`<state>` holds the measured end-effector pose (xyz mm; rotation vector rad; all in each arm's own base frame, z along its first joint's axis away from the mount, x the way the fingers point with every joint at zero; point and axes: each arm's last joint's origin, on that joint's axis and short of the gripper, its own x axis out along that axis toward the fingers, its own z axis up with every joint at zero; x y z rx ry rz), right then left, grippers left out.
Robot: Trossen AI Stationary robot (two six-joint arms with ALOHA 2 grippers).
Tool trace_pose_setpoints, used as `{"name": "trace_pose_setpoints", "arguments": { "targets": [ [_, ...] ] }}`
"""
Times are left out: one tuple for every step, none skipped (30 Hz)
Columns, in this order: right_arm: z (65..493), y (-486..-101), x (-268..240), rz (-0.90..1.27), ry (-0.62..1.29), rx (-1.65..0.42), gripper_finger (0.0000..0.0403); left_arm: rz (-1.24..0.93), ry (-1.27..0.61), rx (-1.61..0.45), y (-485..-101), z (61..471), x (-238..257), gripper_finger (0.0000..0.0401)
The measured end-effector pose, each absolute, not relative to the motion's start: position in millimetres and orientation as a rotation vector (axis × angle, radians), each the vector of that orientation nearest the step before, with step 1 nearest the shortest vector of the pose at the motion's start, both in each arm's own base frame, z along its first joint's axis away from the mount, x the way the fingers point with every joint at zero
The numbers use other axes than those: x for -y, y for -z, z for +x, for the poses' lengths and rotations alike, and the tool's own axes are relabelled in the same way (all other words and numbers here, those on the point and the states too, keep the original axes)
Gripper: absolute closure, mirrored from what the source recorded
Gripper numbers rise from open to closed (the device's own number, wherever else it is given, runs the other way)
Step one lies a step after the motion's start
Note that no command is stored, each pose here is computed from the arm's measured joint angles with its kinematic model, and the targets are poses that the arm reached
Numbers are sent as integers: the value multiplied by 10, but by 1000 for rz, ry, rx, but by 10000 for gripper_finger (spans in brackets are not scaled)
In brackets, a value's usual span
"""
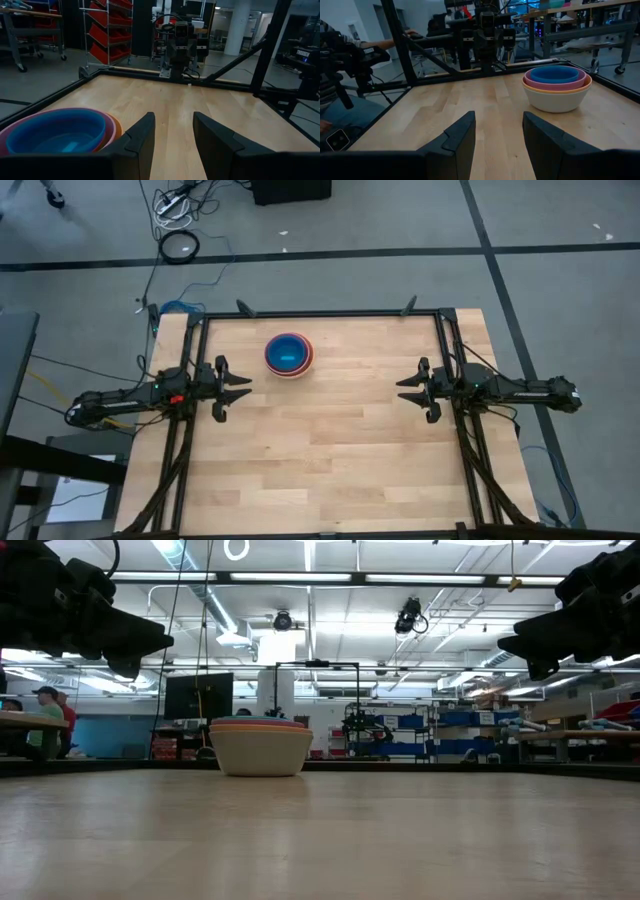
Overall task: Nest bowls inside each other
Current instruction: Return to Home Position
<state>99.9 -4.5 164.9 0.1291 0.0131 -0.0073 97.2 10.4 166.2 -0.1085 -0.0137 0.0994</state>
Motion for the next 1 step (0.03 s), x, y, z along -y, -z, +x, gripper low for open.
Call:
{"name": "trace_pose_setpoints", "arguments": {
  "targets": [
    [1000,-1649,45,129,7,-13,248,-109,-99,14,-1662,972,-104,258]
  ]
}}
